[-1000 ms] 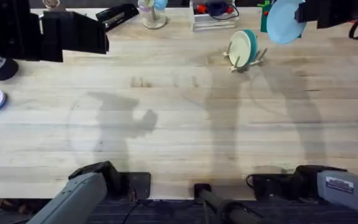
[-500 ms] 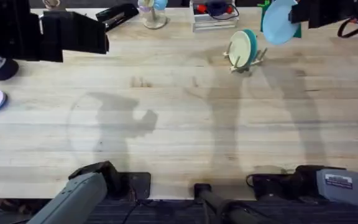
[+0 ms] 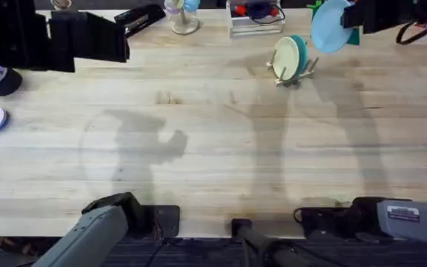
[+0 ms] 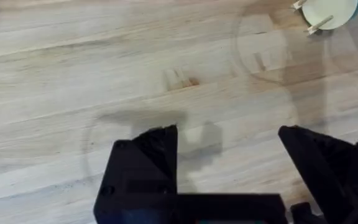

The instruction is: Pick up the plates from the table one by one and place each into a slot on the dish rack.

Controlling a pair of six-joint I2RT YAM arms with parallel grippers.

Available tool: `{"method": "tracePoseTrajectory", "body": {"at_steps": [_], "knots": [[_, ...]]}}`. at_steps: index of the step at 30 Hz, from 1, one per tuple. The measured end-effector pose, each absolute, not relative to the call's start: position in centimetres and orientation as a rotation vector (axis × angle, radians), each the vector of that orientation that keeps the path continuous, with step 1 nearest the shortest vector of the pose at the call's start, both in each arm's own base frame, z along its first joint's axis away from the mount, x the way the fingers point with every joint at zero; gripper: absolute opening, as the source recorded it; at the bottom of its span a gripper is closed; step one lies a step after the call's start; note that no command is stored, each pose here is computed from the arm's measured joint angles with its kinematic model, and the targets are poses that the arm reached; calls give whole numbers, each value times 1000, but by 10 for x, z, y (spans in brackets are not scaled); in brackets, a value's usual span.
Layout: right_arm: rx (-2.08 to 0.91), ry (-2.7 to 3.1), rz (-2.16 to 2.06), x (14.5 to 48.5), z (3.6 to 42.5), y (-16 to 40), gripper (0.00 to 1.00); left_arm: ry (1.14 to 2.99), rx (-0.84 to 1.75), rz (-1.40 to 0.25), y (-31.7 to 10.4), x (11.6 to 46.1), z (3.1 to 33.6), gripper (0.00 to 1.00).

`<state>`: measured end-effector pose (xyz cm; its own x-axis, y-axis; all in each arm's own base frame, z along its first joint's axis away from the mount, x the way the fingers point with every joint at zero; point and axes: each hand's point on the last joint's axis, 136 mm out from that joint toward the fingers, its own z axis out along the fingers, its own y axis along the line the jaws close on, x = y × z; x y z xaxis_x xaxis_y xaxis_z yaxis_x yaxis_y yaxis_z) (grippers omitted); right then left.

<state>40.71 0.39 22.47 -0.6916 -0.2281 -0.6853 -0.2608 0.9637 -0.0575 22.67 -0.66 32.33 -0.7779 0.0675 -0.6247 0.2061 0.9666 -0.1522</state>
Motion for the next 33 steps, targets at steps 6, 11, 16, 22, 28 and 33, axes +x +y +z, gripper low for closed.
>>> {"method": "tracePoseTrajectory", "body": {"at_steps": [6,11,16,22,28,33], "knots": [[-341,2371,60,411,218,4,30,2456,191,-279,-7,227,323,993],[-341,2359,56,416,218,3,30,2456,191,-279,-7,227,323,993],[-341,2365,58,419,214,3,30,2456,191,-279,-7,227,323,993],[-341,2404,68,423,198,3,30,2456,191,-279,-7,227,323,993],[-341,2418,72,429,187,2,30,2456,191,-279,-7,227,323,993],[-341,2422,73,431,184,2,30,2456,191,-279,-7,227,323,993]]}}
